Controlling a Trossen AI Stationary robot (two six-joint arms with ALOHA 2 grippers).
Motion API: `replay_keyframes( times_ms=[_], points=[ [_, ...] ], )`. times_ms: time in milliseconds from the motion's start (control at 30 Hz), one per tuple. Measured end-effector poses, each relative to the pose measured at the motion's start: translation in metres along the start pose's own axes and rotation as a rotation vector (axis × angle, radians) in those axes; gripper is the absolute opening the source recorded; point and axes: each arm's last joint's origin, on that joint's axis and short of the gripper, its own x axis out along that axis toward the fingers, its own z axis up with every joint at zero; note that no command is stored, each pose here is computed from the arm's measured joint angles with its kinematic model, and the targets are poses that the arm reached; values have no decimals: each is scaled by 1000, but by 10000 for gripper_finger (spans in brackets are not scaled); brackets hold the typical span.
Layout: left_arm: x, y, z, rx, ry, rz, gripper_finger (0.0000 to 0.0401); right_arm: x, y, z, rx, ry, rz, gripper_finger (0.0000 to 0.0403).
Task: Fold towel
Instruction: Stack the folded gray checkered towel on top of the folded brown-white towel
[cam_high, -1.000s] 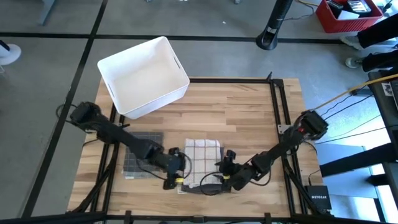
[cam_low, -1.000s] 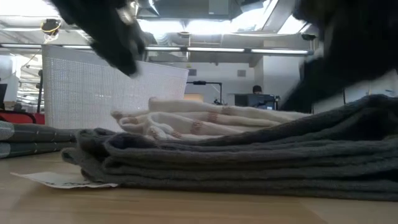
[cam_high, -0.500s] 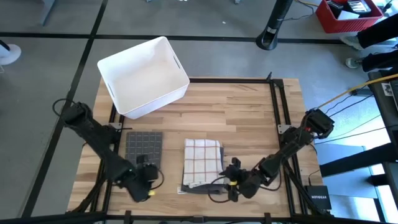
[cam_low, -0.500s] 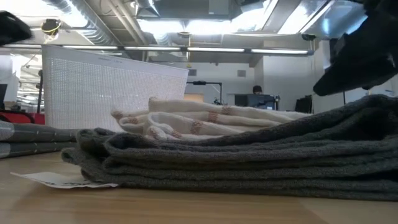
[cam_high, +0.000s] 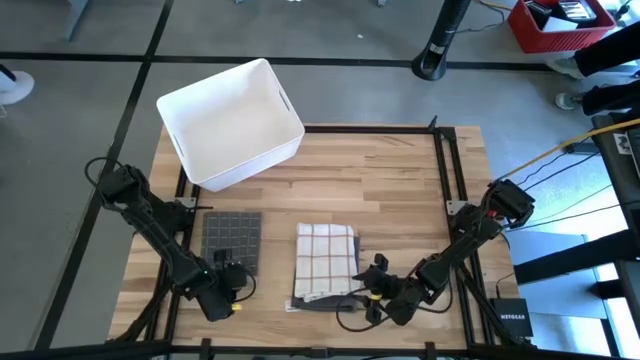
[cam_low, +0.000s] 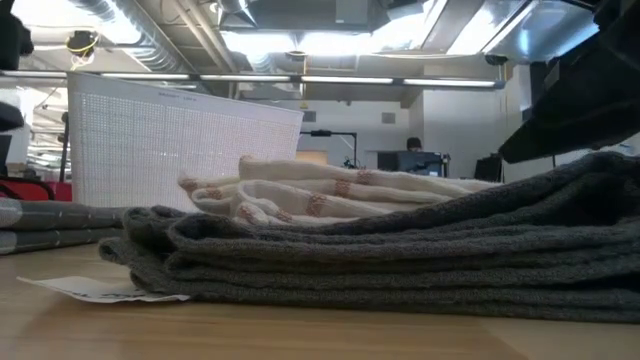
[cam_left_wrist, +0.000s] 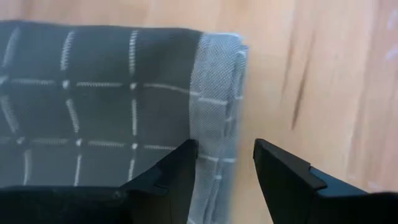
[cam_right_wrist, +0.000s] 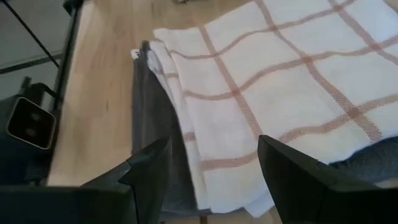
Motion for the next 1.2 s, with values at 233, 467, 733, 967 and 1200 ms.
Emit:
replay_keyframes(
  times_ms=[233,467,733,967,1200],
  points=[
    [17,16,-9,40,12,39,155,0,-1,0,-29,-7,-16,241],
    [25,28,-13,42,6,92,146,1,-2,-2,-35,-7,-27,241],
    [30,34,-15,93,-36,173,18,1,-2,-2,-35,-16,-33,241],
    [32,38,-13,75,-57,213,8,1,-2,-2,-35,-16,-33,241],
    [25,26,-5,12,-83,188,7,1,-2,-1,-29,-17,-32,241]
  ],
)
